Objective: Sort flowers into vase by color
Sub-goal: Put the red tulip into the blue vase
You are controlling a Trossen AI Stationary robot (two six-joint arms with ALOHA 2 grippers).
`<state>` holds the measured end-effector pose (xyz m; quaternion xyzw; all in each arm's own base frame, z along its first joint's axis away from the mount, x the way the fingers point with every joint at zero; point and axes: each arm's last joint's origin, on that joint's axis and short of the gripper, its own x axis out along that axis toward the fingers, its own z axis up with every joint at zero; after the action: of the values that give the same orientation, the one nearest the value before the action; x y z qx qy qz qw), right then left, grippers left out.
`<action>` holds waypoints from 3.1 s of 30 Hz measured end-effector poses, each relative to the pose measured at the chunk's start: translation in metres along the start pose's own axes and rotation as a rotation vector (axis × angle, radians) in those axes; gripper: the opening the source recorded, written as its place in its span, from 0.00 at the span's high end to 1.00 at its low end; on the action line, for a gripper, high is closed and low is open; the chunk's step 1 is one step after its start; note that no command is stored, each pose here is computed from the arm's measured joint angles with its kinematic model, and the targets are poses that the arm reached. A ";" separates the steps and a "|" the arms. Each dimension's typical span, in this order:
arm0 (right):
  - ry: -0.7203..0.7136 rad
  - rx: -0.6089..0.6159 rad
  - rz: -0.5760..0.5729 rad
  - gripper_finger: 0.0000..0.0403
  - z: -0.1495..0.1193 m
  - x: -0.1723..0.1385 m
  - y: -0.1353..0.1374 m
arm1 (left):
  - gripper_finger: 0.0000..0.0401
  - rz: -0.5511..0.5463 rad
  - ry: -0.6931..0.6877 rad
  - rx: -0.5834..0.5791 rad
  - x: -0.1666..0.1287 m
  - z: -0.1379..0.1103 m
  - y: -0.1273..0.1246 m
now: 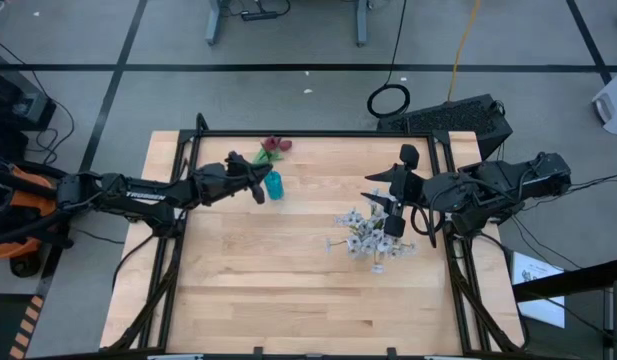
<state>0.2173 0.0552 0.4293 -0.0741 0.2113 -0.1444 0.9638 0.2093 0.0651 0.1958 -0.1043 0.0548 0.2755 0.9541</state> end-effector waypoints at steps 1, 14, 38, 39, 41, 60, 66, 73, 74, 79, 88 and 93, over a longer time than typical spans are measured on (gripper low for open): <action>0.000 0.000 0.000 0.60 0.000 0.000 0.000 | 0.93 0.001 0.009 -0.007 0.000 -0.001 0.000; 0.000 0.000 0.000 0.60 0.000 0.000 0.000 | 0.71 -0.010 0.040 -0.011 0.000 -0.004 -0.001; 0.003 0.002 0.000 0.60 0.000 0.000 0.000 | 0.45 -0.027 0.086 -0.062 -0.024 0.007 0.003; 0.003 0.002 0.000 0.60 0.000 0.000 0.000 | 0.45 -0.023 0.102 -0.063 -0.025 0.006 0.003; 0.003 0.002 0.000 0.60 0.000 0.000 0.000 | 0.45 -0.021 0.132 -0.059 -0.029 0.005 0.004; 0.025 -0.005 -0.002 0.60 -0.003 0.000 0.000 | 0.45 0.172 0.369 -0.064 -0.051 -0.019 0.008; 0.024 -0.001 -0.002 0.60 -0.003 0.000 0.000 | 0.47 0.280 0.348 -0.060 -0.051 -0.021 0.012; 0.018 0.002 -0.002 0.60 -0.002 0.000 0.000 | 0.57 0.385 0.405 0.026 -0.040 -0.031 0.022; 0.018 0.002 -0.001 0.60 -0.002 0.000 0.000 | 0.57 0.404 0.420 0.045 -0.038 -0.033 0.024; 0.030 -0.006 -0.001 0.60 -0.003 0.005 0.003 | 0.58 0.456 0.503 0.118 -0.030 -0.043 0.033; 0.051 -0.045 -0.006 0.60 -0.004 0.013 0.008 | 0.58 0.441 0.546 0.170 -0.012 -0.053 0.042; 0.057 -0.048 -0.007 0.60 -0.005 0.012 0.008 | 0.58 0.428 0.594 0.242 -0.011 -0.057 0.045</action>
<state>0.2280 0.0585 0.4186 -0.0940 0.2420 -0.1449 0.9548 0.1731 0.0839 0.1349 -0.0525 0.3814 0.4176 0.8230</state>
